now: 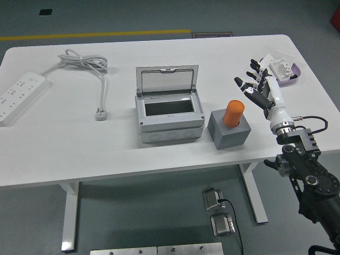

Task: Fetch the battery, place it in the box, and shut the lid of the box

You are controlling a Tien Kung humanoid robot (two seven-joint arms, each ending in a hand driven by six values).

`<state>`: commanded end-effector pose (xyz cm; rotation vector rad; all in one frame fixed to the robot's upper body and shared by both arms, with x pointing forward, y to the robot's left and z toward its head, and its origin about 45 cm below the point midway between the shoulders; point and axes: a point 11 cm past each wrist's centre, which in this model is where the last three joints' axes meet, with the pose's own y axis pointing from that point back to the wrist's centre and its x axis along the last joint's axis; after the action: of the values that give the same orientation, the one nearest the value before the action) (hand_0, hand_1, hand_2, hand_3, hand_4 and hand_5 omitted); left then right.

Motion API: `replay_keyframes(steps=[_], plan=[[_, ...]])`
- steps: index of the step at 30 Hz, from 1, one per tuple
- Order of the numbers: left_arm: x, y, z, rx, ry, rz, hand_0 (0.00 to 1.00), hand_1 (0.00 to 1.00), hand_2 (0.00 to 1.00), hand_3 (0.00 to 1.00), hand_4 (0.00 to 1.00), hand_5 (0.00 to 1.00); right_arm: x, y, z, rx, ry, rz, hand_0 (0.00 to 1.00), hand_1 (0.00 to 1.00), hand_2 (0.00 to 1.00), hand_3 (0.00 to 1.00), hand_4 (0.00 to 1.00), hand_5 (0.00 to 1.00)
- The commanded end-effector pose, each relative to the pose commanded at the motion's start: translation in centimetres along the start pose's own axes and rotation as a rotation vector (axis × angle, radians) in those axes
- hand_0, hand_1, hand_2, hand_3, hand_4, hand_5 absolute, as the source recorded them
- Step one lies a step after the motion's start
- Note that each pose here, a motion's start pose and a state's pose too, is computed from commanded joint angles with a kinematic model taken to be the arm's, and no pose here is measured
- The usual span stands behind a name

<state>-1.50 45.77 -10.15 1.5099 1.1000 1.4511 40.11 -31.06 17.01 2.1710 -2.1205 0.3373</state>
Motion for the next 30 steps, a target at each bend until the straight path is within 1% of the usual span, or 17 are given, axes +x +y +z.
replay_keyframes(steps=[8, 9, 14, 15, 20, 21, 26, 27, 30], plan=[[-0.1, 0.0, -0.1, 0.002, -0.001, -0.007, 0.621, 0.643, 0.612, 0.597, 0.617, 0.14, -1.0, 0.8, 0.8, -0.02, -0.011, -0.018, 0.677, 0.878, 0.958, 0.955, 0.968, 0.447], [-0.2, 0.0, -0.1, 0.002, -0.001, -0.009, 0.621, 0.644, 0.612, 0.597, 0.616, 0.141, -1.1, 0.8, 0.9, -0.021, -0.014, -0.018, 0.651, 0.872, 0.953, 0.96, 0.973, 0.458], [-0.4, 0.0, 0.0, 0.0, -0.001, -0.017, 0.621, 0.644, 0.612, 0.597, 0.616, 0.141, -1.7, 1.3, 1.5, -0.035, -0.032, -0.028, 0.651, 0.872, 0.953, 0.96, 0.973, 0.458], [-0.4, 0.0, 0.0, 0.0, -0.001, -0.018, 0.619, 0.643, 0.612, 0.597, 0.618, 0.142, -1.9, 1.4, 1.6, -0.037, -0.034, -0.031, 0.638, 0.867, 0.931, 0.958, 0.973, 0.459], [-0.4, 0.0, 0.0, -0.002, -0.002, -0.021, 0.619, 0.643, 0.612, 0.597, 0.618, 0.142, -2.3, 1.6, 1.9, -0.042, -0.035, -0.041, 0.638, 0.867, 0.931, 0.958, 0.973, 0.459], [-0.4, 0.0, 0.0, -0.002, -0.002, -0.021, 0.619, 0.641, 0.612, 0.598, 0.618, 0.141, -2.4, 1.7, 1.9, -0.043, -0.034, -0.042, 0.609, 0.845, 0.898, 0.947, 0.978, 0.477], [-0.5, 0.0, 0.0, -0.003, -0.002, -0.023, 0.619, 0.641, 0.612, 0.598, 0.618, 0.141, -2.7, 1.8, 2.1, -0.046, -0.036, -0.049, 0.609, 0.845, 0.898, 0.947, 0.978, 0.477], [-0.5, 0.0, 0.0, -0.003, -0.002, -0.024, 0.615, 0.641, 0.612, 0.597, 0.618, 0.141, -2.8, 1.9, 2.1, -0.048, -0.037, -0.05, 0.6, 0.823, 0.873, 0.919, 0.984, 0.489], [-0.6, 0.0, 0.0, -0.002, -0.003, -0.025, 0.615, 0.641, 0.612, 0.597, 0.618, 0.141, -3.0, 2.0, 2.2, -0.051, -0.041, -0.053, 0.6, 0.823, 0.873, 0.919, 0.984, 0.489]])
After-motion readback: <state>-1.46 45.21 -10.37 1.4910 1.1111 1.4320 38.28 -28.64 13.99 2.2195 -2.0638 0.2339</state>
